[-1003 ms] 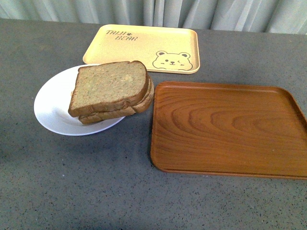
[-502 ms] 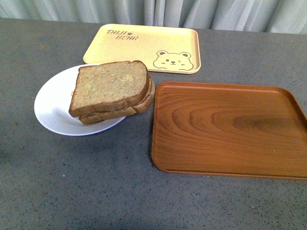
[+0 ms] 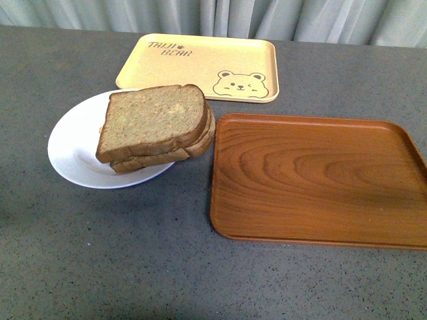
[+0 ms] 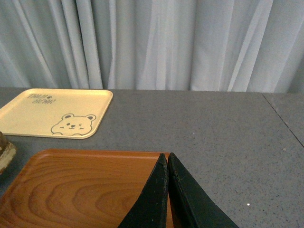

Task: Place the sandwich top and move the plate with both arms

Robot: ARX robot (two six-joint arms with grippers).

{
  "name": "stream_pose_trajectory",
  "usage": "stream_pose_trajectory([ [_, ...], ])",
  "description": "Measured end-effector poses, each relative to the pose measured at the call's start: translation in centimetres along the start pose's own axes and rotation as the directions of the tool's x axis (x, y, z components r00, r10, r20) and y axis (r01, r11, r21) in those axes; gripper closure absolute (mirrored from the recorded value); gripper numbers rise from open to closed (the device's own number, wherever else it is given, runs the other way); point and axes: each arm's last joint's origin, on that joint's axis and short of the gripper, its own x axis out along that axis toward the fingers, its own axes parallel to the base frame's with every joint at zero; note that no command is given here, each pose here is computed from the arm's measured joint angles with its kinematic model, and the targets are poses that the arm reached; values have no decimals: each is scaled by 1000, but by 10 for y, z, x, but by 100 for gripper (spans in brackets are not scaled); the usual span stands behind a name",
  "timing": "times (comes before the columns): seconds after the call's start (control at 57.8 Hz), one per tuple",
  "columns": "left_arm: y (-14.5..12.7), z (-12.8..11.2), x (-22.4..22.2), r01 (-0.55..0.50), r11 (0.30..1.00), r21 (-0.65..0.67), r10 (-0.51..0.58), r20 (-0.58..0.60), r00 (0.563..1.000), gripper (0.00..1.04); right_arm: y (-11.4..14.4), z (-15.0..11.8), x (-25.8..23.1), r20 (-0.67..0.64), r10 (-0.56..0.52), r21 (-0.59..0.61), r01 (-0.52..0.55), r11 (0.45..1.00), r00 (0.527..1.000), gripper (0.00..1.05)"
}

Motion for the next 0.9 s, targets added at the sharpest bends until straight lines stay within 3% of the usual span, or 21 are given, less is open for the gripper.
stream_pose_trajectory([
  [0.899,0,0,0,0,1000,0,0,0,1000,9,0,7,-30,23,0,0,0,1000,1000,103],
])
